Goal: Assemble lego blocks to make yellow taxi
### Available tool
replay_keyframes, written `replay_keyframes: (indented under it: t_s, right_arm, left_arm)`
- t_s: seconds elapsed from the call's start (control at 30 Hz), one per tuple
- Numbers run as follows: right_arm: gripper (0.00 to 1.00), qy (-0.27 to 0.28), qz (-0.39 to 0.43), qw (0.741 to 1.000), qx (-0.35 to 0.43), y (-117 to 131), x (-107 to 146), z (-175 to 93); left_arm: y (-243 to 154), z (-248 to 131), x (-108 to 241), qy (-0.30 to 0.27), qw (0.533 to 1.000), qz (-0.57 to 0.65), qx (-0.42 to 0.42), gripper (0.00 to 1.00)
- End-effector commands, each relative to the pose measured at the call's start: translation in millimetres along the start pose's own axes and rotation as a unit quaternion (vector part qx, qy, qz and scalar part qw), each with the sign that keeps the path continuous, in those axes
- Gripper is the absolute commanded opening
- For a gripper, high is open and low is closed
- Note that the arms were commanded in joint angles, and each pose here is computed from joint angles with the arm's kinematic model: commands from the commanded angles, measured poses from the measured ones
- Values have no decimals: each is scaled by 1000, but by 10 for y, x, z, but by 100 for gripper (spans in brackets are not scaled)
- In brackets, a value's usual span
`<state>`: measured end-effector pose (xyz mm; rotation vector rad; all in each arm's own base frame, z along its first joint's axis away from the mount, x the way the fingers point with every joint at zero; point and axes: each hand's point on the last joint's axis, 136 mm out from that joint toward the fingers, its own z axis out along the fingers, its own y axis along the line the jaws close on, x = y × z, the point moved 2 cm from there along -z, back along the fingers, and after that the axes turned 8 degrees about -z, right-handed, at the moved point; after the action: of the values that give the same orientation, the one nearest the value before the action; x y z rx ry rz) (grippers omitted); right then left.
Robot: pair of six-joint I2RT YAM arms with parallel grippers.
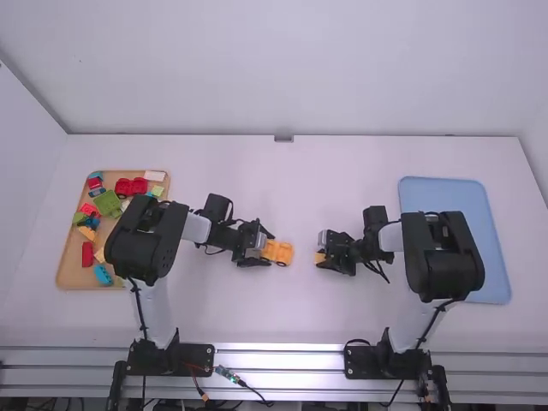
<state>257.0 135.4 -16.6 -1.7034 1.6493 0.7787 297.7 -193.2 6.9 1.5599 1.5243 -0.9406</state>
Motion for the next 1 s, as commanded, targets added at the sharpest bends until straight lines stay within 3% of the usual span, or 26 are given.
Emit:
replay_keyframes:
  t_s: [0.0,0.17,0.37,0.43,0.5,0.53,0.57,0.67,0.97]
  right_arm:
    - [34,9,4,1000,-4,13,44,16]
    - [34,9,4,1000,-4,12,43,15]
    - [35,7,5,1000,-4,14,41,13]
    - [34,8,5,1000,-5,16,41,14]
    - [34,8,5,1000,-5,16,41,14]
    - [34,8,5,1000,-5,16,41,14]
    - [34,8,5,1000,-4,15,42,13]
    - [34,7,5,1000,-4,8,39,12]
    - [31,7,20,1000,0,-48,17,2]
  left_arm:
    - [-49,32,13,-2,1000,-11,10,82]
    - [-64,91,78,22,1000,-8,10,99]
    - [-60,253,100,13,1000,-19,15,98]
    - [-53,263,98,12,1000,-23,14,91]
    - [-39,265,91,10,1000,-18,12,74]
    - [-37,265,91,11,1000,-17,11,73]
    - [-28,264,98,13,1000,-16,9,60]
    - [-23,236,114,13,1000,-25,7,37]
    - [-149,251,201,38,997,-60,24,24]
